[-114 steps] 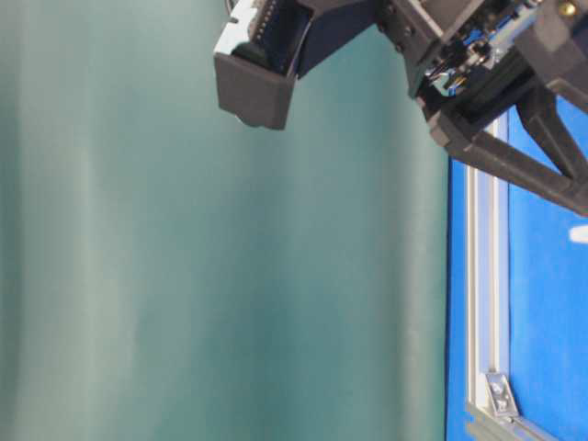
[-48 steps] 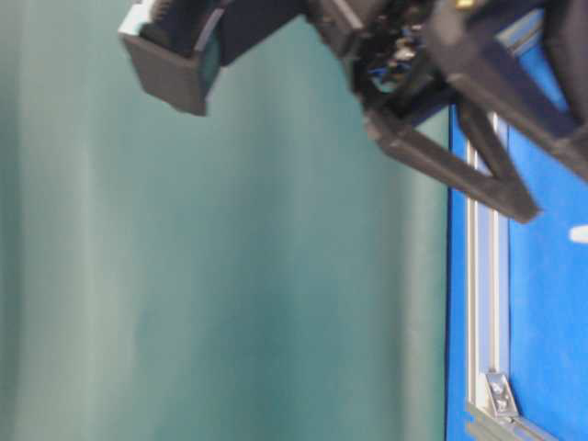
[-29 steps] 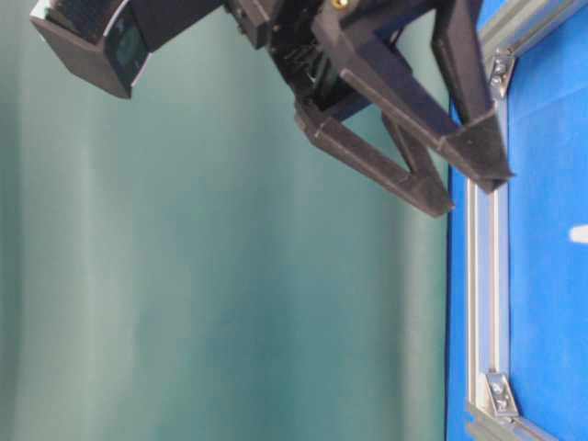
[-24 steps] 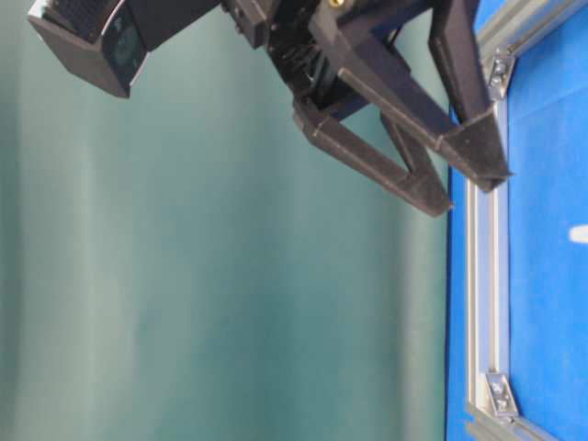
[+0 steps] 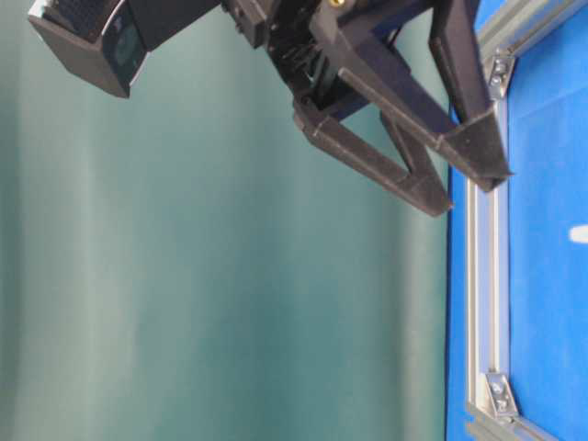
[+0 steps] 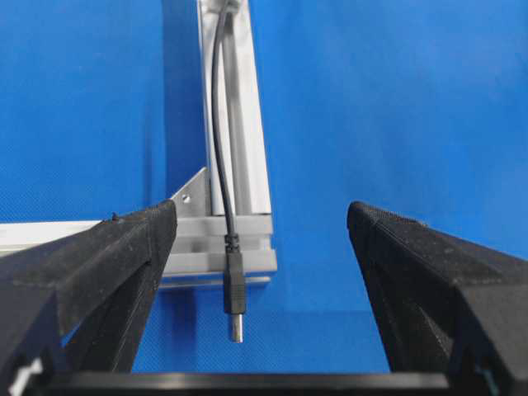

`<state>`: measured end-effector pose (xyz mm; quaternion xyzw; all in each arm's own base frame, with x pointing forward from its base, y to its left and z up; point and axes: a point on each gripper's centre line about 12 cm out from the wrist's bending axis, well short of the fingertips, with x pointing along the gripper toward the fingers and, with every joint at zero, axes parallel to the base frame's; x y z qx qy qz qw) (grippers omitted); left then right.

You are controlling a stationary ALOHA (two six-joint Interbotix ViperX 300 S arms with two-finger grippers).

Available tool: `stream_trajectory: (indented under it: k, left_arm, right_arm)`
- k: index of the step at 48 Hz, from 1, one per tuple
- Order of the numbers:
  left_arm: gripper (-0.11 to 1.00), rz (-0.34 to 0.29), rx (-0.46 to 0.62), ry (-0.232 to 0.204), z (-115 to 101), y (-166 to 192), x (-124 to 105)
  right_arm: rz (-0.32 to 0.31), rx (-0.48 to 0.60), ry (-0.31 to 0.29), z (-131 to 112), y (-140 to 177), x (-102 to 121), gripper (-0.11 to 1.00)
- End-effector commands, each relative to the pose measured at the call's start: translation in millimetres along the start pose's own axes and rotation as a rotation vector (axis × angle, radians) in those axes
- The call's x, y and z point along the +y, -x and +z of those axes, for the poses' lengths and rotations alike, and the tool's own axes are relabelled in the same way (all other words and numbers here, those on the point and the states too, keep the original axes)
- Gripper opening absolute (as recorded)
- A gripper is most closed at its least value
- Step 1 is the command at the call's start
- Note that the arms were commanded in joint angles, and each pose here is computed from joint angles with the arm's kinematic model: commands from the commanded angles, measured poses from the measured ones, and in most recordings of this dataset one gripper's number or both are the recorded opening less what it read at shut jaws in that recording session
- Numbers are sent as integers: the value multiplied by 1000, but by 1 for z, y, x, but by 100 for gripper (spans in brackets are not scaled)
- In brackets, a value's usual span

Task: Insert the wire through the string loop located in the center.
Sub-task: 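Open the left gripper to release the plug at the frame's left side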

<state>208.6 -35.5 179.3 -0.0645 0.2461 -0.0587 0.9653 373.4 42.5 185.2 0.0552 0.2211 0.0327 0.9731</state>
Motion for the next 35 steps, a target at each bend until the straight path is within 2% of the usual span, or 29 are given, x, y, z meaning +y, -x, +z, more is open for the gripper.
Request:
stream_trajectory:
  k: [1,35]
  left_arm:
    - [80,-1,-23,-2,9,-1,-1]
    - [80,-1,-22,-2,8,-1,-1]
  right_arm:
    - [6,-44,1,14,4,2,86]
    - [5,-36,-2,13,4,2,86]
